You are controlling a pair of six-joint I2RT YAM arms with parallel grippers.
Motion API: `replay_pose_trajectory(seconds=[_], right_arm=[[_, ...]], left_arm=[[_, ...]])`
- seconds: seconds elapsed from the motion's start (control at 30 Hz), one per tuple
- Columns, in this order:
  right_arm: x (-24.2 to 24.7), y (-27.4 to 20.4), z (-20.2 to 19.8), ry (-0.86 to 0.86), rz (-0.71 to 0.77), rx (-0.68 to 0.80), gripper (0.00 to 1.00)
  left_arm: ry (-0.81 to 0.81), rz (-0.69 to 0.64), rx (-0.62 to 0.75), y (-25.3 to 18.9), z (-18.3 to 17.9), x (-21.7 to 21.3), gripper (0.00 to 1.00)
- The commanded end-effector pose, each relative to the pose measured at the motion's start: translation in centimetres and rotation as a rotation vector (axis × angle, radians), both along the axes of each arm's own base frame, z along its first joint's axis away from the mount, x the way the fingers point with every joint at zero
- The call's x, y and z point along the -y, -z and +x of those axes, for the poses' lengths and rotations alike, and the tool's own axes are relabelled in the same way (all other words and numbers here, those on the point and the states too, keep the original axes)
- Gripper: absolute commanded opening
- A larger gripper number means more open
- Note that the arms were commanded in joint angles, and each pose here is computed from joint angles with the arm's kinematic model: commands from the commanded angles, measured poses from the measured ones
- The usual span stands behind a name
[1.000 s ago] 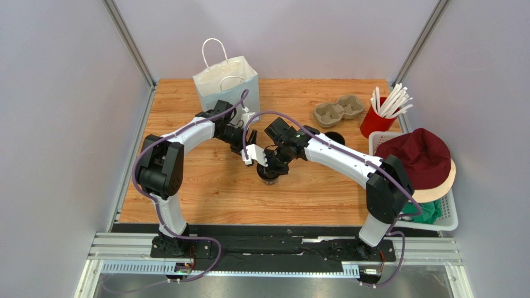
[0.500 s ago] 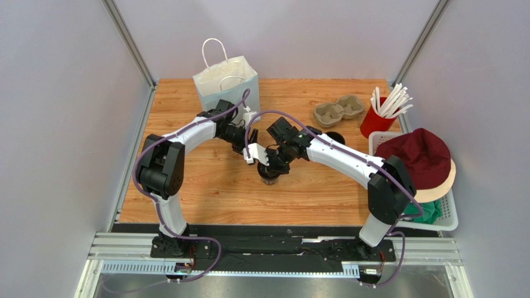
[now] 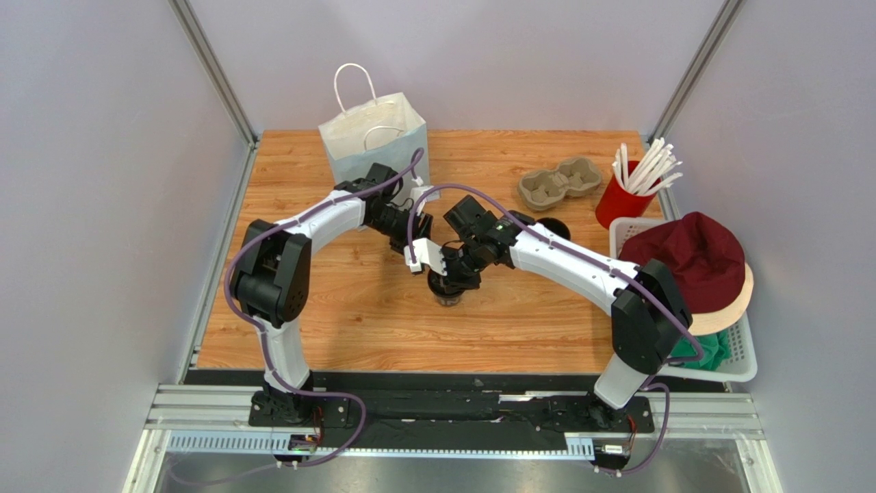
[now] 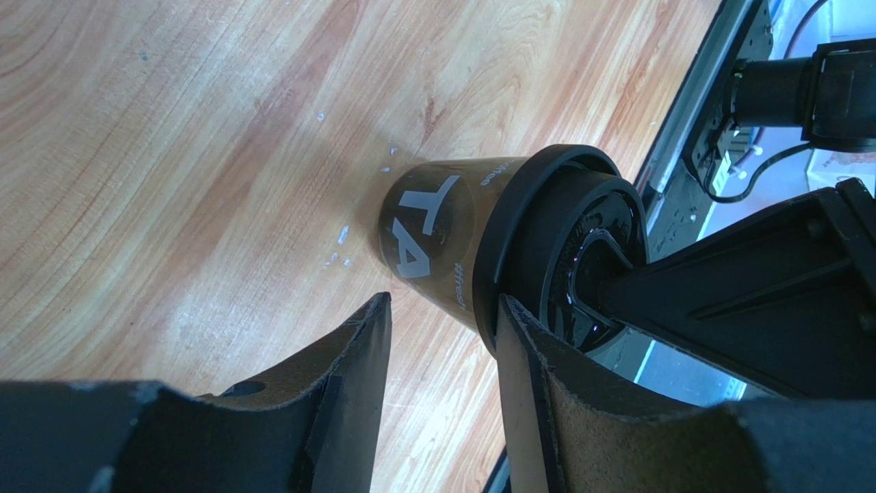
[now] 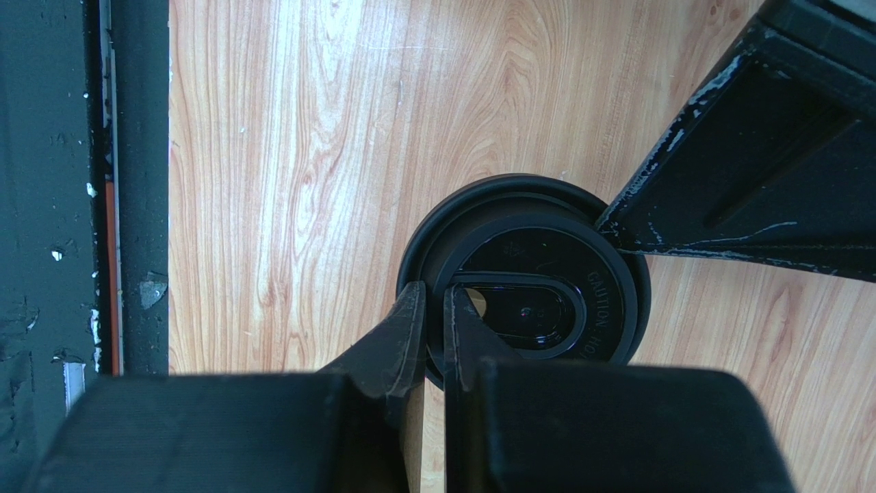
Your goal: Pack the takeout coffee
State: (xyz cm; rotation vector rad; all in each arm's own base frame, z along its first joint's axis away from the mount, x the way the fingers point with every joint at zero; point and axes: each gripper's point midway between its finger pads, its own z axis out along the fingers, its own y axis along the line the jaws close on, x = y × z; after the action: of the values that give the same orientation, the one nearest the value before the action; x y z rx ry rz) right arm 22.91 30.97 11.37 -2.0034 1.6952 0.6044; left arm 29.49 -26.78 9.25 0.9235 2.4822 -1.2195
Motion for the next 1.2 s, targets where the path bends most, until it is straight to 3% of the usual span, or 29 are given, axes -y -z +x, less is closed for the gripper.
replay_pose_trajectory(seconds=[0.0,0.3,0.6,0.67,0.77,0.8,0.9,1.17], right_arm=[[1.0,2.9,-0.6,-0.008,-0.068,-0.037,0.0],[1.4,3.6,-0.8,-0.003,-0.082,-0.042,0.0],[0.7,1.5,-0.2,0.01,-0.039,-0.002,0.0],[0.5,0.8,0.1,0.018,-0.031,0.007,0.04],[0.3,-0.1,0.2,0.031,-0.011,0.015,0.19],[0.3,-0.6,0.2,0.034,-0.002,0.017,0.28],[0.1,-1.9,0.3,0.049,0.026,0.028,0.37],[-0.7,-5.9,1.6,0.112,0.121,0.044,0.45]], left_arm=[[0.059,0.223,-0.018,6.5,-1.7,-1.8,0.49],[0.088,0.279,-0.016,7.4,-2.1,-1.5,0.49],[0.084,0.081,0.095,-0.7,0.0,0.7,0.65],[0.087,0.07,0.111,-1.7,0.3,0.9,0.66],[0.087,0.066,0.108,-1.9,0.3,1.0,0.66],[0.087,0.067,0.106,-1.9,0.3,1.0,0.66],[0.088,0.07,0.099,-1.6,0.2,0.9,0.66],[0.081,0.063,0.1,-1.7,0.3,1.1,0.67]])
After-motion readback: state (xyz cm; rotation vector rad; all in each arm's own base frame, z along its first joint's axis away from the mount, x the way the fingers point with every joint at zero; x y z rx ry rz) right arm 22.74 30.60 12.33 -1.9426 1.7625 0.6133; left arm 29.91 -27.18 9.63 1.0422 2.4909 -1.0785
